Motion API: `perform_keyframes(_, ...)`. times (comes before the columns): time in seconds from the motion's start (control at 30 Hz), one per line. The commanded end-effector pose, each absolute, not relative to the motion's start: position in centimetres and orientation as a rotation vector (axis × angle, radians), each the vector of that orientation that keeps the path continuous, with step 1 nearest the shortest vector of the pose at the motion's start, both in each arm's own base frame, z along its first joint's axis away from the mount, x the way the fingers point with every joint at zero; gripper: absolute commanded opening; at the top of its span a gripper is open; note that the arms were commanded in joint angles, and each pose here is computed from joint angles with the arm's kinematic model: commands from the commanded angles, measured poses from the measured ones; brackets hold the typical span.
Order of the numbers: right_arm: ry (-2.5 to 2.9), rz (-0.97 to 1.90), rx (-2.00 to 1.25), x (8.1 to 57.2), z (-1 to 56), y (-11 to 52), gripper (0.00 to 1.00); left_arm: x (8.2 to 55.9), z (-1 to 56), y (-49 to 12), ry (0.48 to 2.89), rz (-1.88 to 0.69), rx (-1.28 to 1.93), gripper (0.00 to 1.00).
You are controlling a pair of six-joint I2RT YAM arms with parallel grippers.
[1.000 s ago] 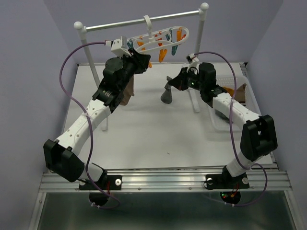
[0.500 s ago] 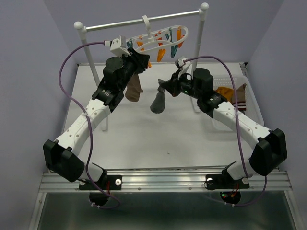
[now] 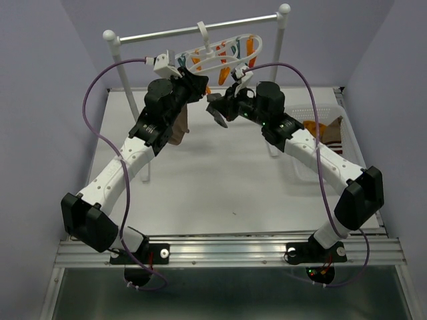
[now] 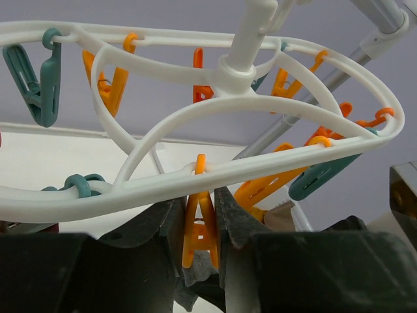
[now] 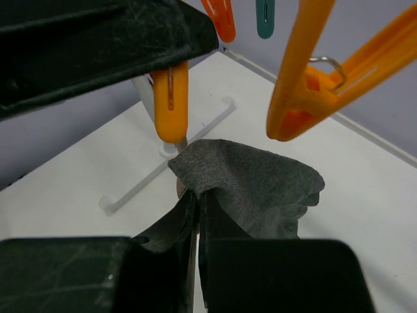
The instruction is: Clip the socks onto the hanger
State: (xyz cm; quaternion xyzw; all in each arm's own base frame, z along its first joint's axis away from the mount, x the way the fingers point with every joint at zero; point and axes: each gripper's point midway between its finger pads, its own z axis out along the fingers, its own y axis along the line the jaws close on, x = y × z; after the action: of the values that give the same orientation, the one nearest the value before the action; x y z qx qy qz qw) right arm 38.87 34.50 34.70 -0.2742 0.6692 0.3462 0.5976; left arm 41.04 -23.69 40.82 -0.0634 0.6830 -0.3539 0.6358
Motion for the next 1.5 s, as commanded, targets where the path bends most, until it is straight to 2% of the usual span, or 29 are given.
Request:
perform_keyframes(0.0,1.426,0.800,-0.659,38.5,39.0,35.4,0.01,41.0,40.6,-24.1,1.592,-0.802,-0.142,0.00)
perform_keyframes(0.53,1.400,0.827,-0.663,38.3,40.2,35.7,0.01,41.6,40.2,-24.3,1.608,-0.793,-0.146,0.00)
perform_keyframes(0.83,1.364,0.821,-0.647,38.1,38.9,35.3,0.01,41.7,40.3,-23.8,1.629,-0.779,-0.195,0.00)
perform_keyframes(1.47,1.111,0.845,-0.541,36.6,41.4,33.8,0.01,41.7,39.8,-24.3,1.653,-0.805,-0.205,0.00)
